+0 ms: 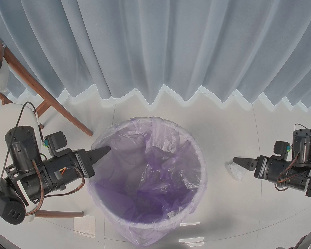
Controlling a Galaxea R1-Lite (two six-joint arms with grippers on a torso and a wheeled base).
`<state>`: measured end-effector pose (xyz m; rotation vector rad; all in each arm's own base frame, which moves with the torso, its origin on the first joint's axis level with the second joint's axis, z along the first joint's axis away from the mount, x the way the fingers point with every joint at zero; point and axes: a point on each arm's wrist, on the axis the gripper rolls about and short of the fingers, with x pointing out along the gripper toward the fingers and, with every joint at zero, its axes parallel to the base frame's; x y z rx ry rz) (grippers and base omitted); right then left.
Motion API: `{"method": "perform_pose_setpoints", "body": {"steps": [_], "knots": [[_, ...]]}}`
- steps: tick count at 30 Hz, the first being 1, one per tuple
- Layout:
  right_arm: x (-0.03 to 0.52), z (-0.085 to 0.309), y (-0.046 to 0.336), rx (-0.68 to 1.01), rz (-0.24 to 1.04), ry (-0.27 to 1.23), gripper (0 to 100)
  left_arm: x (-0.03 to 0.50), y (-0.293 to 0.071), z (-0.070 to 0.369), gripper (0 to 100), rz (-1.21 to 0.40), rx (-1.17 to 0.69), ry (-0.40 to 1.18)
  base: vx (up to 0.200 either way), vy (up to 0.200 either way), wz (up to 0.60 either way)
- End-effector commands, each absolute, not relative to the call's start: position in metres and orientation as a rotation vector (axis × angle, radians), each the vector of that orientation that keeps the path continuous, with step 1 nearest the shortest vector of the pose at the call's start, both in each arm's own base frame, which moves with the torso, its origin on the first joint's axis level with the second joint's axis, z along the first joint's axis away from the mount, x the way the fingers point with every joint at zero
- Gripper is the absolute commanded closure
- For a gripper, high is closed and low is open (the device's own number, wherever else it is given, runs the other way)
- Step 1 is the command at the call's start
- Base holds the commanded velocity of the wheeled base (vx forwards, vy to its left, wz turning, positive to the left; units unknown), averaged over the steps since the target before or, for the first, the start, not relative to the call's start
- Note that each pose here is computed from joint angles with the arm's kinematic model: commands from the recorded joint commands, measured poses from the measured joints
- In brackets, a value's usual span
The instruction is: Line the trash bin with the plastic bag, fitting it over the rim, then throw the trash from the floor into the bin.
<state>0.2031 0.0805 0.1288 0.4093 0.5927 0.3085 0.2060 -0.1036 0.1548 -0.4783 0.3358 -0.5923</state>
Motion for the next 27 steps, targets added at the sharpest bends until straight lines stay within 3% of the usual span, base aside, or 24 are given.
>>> {"method": "perform_pose_setpoints", "body": {"steps": [1, 8, 16, 27], "knots": [[0.190, 0.140, 0.064, 0.435, 0.272, 0.521, 0, 0.229, -0.114, 0.145, 100, -0.511, -0.466, 0.351, 0.000, 0.000, 0.00], [0.175, 0.149, 0.059, 0.432, 0.293, 0.467, 0, 0.250, -0.133, 0.105, 100, -0.481, -0.342, 0.448, 0.000, 0.000, 0.00], [0.155, 0.156, 0.053, 0.445, 0.305, 0.413, 0, 0.279, -0.148, 0.058, 100, -0.419, -0.250, 0.409, 0.000, 0.000, 0.00], [0.147, 0.152, 0.050, 0.448, 0.306, 0.419, 0, 0.301, -0.156, 0.035, 100, -0.557, -0.185, 0.366, 0.000, 0.000, 0.00]]}}
